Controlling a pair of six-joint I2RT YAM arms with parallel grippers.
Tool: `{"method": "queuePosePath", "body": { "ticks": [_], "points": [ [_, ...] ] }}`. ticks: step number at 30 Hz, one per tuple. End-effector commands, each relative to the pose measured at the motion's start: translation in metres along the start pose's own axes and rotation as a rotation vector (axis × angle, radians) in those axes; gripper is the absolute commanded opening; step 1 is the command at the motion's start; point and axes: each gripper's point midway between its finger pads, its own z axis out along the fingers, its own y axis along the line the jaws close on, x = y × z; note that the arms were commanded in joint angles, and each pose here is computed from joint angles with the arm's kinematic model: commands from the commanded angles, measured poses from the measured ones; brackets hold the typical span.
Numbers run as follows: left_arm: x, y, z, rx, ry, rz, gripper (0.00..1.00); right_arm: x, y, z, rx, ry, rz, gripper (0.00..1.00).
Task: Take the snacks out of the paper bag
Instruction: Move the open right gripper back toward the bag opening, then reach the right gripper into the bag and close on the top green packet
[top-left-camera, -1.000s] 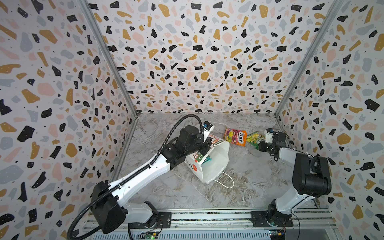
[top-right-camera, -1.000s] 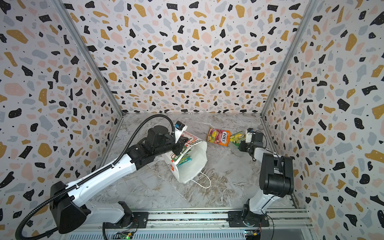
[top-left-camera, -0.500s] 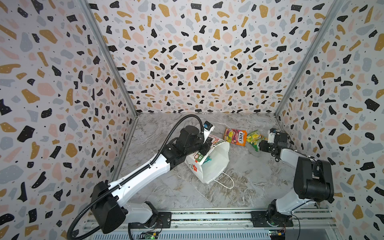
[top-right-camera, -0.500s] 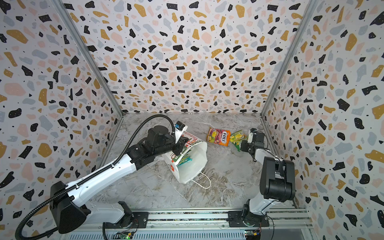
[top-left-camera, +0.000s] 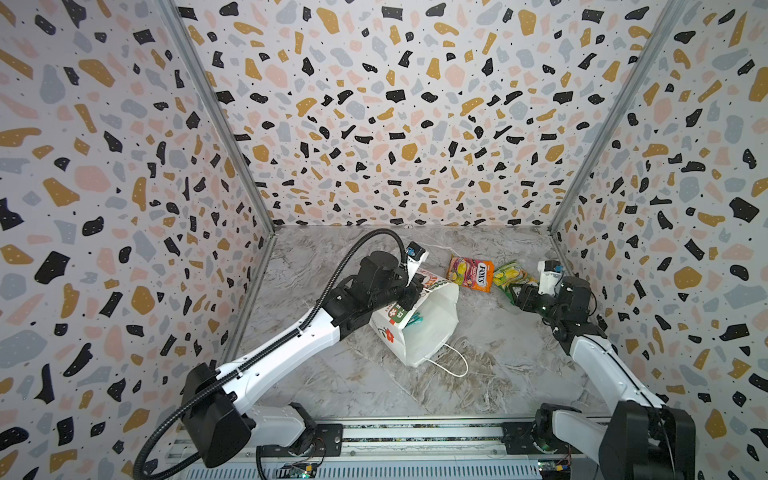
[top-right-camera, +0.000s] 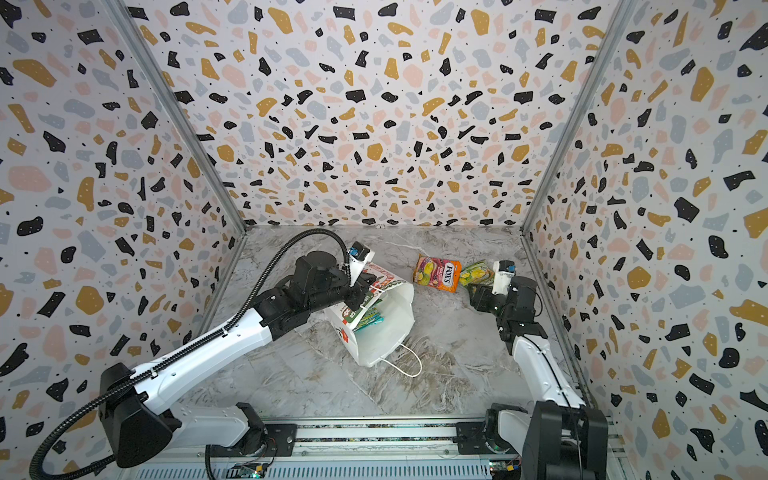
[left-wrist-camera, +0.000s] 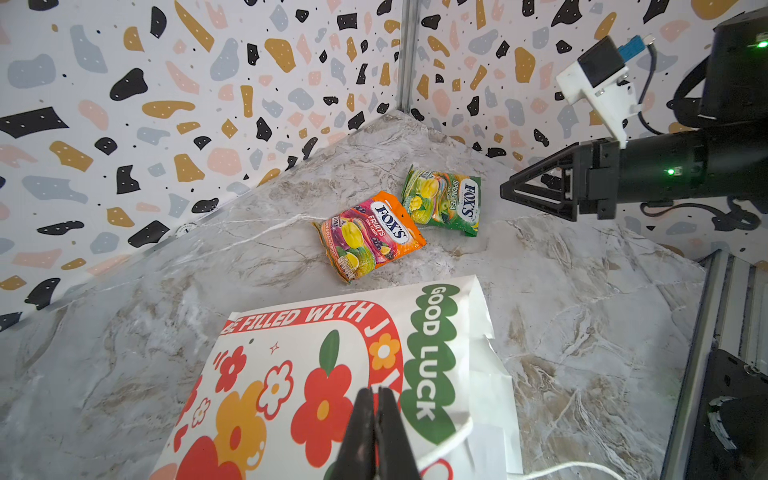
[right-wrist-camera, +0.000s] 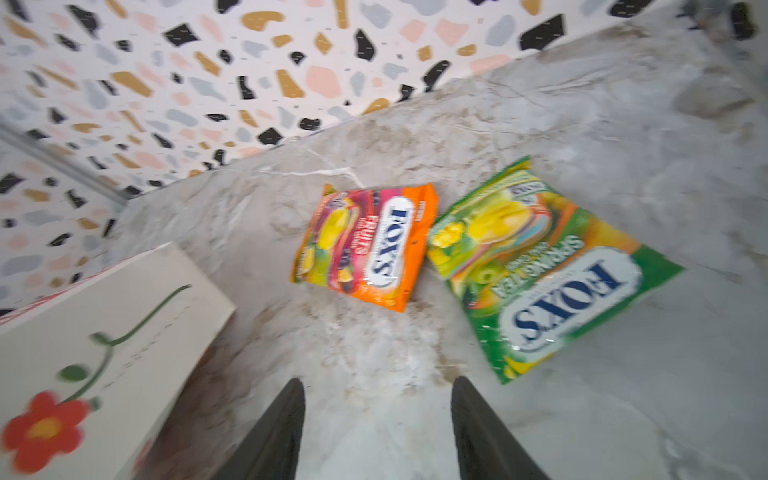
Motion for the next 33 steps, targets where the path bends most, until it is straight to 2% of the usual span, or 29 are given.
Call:
{"method": "queuePosePath", "body": {
  "ticks": [1, 6, 12, 22, 27, 33],
  "points": [
    [-0.026, 0.0, -0.012, -0.014, -0.074, 0.022, 0.0, -0.006, 0.059, -0.013, -0.196, -0.022, -0.055, 0.58],
    [-0.026, 0.001, -0.013, -0.017, -0.076, 0.021, 0.0, 0.012, 0.128, -0.026, -0.39, 0.018, -0.157, 0.57],
    [-0.028, 0.001, -0.014, -0.021, -0.084, 0.021, 0.0, 0.043, 0.184, -0.033, -0.526, 0.085, -0.276, 0.55],
    [-0.027, 0.003, -0.014, -0.031, -0.082, 0.019, 0.0, 0.11, 0.23, -0.015, -0.568, 0.253, -0.387, 0.53],
    [-0.028, 0.003, -0.014, -0.033, -0.086, 0.019, 0.0, 0.125, 0.24, 0.002, -0.541, 0.294, -0.366, 0.5],
    [-0.028, 0.003, -0.015, -0.032, -0.087, 0.018, 0.0, 0.132, 0.25, 0.026, -0.498, 0.344, -0.234, 0.47]
  ]
}}
